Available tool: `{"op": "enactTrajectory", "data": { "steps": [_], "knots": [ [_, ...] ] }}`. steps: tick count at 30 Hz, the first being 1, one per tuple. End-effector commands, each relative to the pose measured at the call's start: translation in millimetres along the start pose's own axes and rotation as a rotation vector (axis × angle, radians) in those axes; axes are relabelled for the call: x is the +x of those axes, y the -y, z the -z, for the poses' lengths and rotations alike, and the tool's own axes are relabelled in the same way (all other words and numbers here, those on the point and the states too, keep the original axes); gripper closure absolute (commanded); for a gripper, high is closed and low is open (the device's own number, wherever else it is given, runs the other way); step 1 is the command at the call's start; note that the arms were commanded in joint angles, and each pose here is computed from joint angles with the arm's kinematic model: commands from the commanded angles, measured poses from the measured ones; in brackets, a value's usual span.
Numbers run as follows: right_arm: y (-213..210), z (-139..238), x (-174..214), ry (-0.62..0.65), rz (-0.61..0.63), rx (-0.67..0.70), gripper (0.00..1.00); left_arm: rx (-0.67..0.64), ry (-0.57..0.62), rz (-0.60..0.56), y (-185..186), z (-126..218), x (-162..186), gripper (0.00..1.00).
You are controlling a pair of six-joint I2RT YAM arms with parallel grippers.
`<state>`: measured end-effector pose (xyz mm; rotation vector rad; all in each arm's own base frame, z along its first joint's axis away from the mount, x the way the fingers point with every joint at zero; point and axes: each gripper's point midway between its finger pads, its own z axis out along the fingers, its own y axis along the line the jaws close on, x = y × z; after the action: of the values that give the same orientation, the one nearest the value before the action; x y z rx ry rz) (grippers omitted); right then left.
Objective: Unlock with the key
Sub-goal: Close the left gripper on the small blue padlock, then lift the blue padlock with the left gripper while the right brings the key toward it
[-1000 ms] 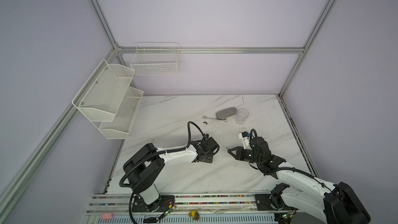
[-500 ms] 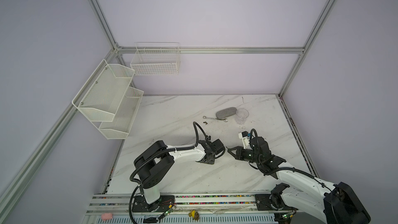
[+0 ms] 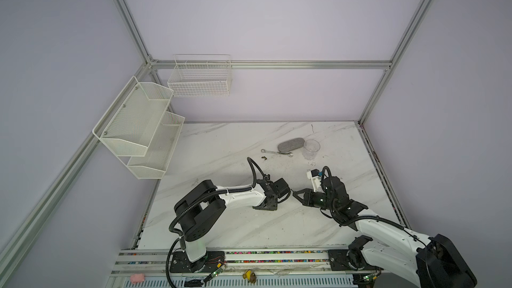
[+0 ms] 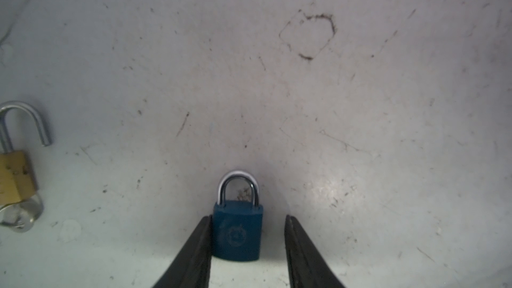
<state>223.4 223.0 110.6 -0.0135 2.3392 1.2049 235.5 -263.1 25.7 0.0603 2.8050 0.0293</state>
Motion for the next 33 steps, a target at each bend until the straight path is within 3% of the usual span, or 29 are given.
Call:
{"op": "enactTrajectory", "data": {
  "steps": [1, 10, 23, 29, 33],
  "knots": [
    [-2, 2, -2, 0.02, 0.016, -0.019, 1.0, 0.025, 0.003, 0.009, 17, 1, -8, 0.54],
    [-4, 2, -3, 0.021, 0.022, -0.024, 1.0, -0.017, -0.011, -0.013, 10, -8, -4, 0.63],
    [-11, 5, -8, 0.034, 0.035, -0.034, 1.0, -0.013, 0.011, 0.014, 5, -1, -8, 0.86],
    [-15, 12, -21, 0.056, 0.086, 0.026, 1.0, 0.077, 0.084, 0.09, 8, 24, -24, 0.99],
    [-23, 19, -31, 0.073, 0.112, 0.042, 1.0, 0.189, 0.143, 0.209, 7, 45, -36, 1.0]
  ]
}}
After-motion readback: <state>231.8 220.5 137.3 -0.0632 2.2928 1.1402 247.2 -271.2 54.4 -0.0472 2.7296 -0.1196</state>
